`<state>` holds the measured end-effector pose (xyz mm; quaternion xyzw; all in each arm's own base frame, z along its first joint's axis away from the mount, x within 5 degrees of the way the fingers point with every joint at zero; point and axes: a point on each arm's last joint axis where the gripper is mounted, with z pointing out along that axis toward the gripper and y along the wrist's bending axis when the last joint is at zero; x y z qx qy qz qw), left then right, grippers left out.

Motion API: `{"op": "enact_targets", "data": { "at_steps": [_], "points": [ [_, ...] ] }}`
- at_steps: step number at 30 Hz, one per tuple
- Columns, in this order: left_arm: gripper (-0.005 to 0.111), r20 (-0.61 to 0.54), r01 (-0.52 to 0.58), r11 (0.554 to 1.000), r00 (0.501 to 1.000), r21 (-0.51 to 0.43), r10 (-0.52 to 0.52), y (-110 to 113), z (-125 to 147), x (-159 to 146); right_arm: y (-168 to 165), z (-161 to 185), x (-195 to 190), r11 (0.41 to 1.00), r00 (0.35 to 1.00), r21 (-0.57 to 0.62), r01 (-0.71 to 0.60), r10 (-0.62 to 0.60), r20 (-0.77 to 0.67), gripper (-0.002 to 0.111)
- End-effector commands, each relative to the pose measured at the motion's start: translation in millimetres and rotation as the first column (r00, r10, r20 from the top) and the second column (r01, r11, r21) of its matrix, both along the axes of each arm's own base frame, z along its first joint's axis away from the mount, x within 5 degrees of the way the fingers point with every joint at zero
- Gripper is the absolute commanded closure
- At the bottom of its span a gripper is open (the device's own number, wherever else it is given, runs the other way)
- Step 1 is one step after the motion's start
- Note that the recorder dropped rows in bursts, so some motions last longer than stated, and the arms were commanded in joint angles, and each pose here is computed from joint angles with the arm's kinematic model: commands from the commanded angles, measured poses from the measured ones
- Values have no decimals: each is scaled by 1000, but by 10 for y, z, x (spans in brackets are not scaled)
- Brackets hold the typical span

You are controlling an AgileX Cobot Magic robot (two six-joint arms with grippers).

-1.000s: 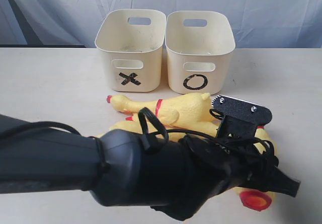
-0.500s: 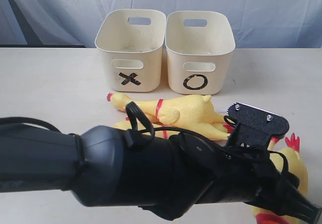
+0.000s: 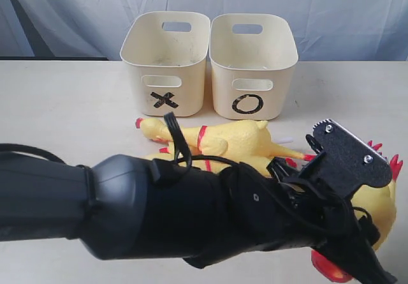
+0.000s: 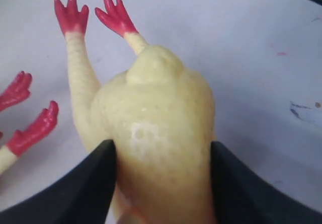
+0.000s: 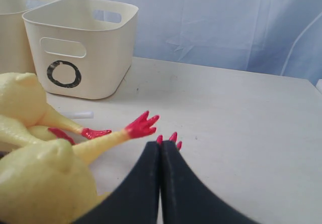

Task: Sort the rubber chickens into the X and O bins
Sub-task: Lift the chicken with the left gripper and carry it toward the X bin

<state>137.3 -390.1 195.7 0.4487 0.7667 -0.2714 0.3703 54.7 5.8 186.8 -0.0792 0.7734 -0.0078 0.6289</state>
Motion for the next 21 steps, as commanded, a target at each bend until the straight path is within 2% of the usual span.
{"op": "enact_targets", "data": {
  "at_steps": [1,5,12,17,21],
  "points": [
    [107,124,-55,998,991,-20,57,39,143,90,-2,9,-1,1000,1000,6,5,-5,17,109],
    [107,210,-141,989,966,-49,149,91,251,182,1,10,-2,1000,1000,17,4,-4,16,109],
    [107,336,-219,971,912,-91,237,196,485,268,12,11,-2,998,1000,61,0,-1,13,109],
    [107,462,-303,950,834,-76,302,307,609,351,12,11,-2,998,1000,61,0,-1,13,109],
    [107,528,-444,894,747,-59,405,450,659,450,12,11,-2,998,1000,61,0,-1,13,109]
  ]
}}
